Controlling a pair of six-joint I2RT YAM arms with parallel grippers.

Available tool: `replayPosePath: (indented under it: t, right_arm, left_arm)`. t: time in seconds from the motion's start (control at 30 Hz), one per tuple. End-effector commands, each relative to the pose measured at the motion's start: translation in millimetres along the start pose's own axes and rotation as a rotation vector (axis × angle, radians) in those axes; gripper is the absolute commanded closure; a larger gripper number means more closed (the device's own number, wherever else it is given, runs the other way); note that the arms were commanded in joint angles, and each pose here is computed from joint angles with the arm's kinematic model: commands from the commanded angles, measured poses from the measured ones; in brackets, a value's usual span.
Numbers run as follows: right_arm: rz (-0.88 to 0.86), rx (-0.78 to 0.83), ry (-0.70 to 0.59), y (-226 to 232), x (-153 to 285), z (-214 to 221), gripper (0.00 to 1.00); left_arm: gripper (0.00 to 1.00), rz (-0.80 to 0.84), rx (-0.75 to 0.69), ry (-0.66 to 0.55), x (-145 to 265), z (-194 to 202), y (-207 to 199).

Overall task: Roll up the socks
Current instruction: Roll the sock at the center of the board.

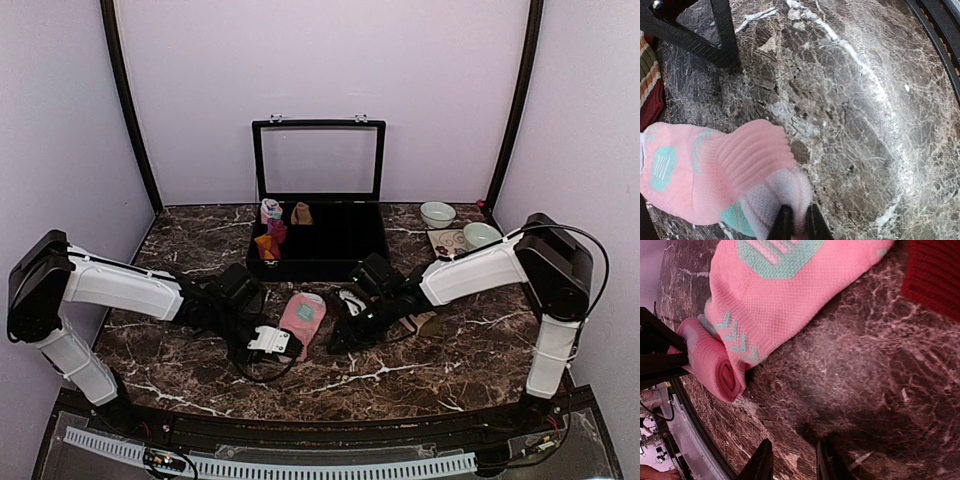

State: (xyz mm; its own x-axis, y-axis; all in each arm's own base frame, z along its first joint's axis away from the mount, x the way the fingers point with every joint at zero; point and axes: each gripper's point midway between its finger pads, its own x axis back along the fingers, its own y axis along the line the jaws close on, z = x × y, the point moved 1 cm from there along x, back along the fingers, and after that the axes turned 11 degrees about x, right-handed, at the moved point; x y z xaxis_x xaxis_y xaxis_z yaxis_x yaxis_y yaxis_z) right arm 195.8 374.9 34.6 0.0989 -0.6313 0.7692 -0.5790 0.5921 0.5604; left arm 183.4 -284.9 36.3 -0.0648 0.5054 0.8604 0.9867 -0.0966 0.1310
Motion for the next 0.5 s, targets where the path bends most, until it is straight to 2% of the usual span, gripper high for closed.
replayPosePath:
  t: [0.0, 0.13, 0.23, 0.37, 0.47]
  right_arm:
    - [0.075, 0.013, -0.053, -13.0, 12.9, -13.2, 0.69]
    - [0.024, 0.067, -0.152, 7.5, 18.8, -55.2, 0.70]
    - [-0.065, 0.149, -0.239, 33.4, 21.3, -68.1, 0.70]
    - [-0.075, 0.538, -0.457, 74.7, 36.5, -48.9, 0.68]
    - [-0.051, 0.706, -0.612, 80.5, 52.4, -21.2, 0.67]
  left_arm:
    - [1.00, 0.356, 0.189, 0.174, 6.8, 49.3, -69.3]
    - [1.00, 0.440, 0.223, 0.106, 16.1, 32.7, -74.8]
    - [0.99, 0.500, 0.266, 0.048, 23.7, 21.3, -77.5]
    - [0.99, 0.556, 0.307, 0.003, 30.4, 17.1, -81.3]
    - [0.98, 0.574, 0.346, -0.007, 30.7, 15.9, -76.8]
